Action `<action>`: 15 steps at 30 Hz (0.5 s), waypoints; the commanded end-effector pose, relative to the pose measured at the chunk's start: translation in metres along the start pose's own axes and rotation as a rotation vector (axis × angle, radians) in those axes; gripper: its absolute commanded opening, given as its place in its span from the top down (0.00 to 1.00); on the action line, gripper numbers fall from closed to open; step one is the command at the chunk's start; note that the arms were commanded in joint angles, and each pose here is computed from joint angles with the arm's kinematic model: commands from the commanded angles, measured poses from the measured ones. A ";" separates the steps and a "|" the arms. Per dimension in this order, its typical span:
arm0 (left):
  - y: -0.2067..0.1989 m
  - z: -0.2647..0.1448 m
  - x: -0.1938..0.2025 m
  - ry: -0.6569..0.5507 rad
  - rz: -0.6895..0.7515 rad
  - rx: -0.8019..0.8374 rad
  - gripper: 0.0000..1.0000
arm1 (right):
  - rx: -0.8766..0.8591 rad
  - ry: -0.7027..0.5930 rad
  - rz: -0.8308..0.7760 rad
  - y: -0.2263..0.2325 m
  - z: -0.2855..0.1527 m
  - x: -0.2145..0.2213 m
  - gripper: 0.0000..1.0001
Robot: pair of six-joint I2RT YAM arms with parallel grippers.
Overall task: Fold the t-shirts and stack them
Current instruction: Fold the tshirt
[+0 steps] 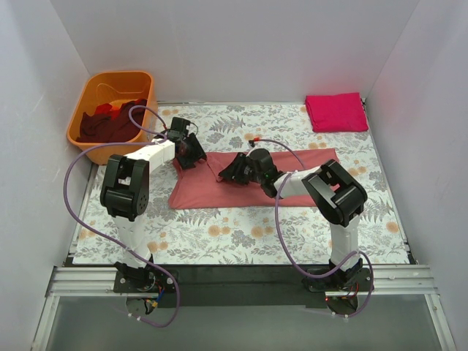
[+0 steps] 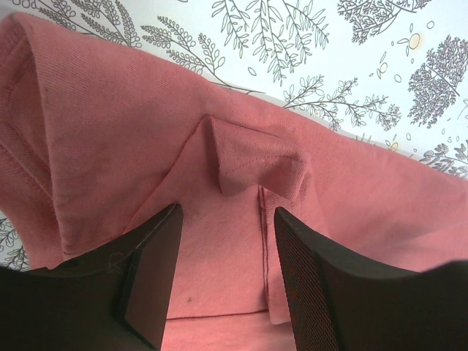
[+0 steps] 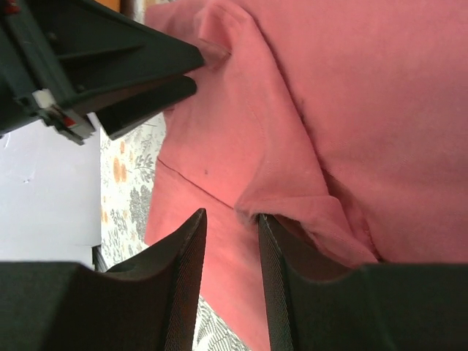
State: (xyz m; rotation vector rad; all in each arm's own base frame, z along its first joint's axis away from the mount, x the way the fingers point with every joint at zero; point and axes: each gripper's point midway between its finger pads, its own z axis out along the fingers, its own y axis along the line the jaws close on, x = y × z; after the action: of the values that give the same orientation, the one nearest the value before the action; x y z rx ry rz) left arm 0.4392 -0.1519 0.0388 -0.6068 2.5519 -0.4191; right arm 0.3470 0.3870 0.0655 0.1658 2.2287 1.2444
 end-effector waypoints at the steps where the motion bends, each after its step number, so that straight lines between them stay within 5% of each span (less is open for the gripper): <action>1: -0.013 -0.012 -0.020 -0.056 0.009 0.035 0.48 | 0.006 -0.023 0.033 -0.002 0.005 0.002 0.60; 15: -0.016 -0.013 -0.020 -0.051 0.002 0.045 0.48 | 0.061 -0.074 0.090 -0.006 0.014 0.013 0.60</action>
State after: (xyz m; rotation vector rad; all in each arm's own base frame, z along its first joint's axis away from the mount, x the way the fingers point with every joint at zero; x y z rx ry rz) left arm 0.4394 -0.1521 0.0391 -0.6073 2.5514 -0.4207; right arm 0.3345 0.3892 0.0394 0.2917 2.2826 1.1916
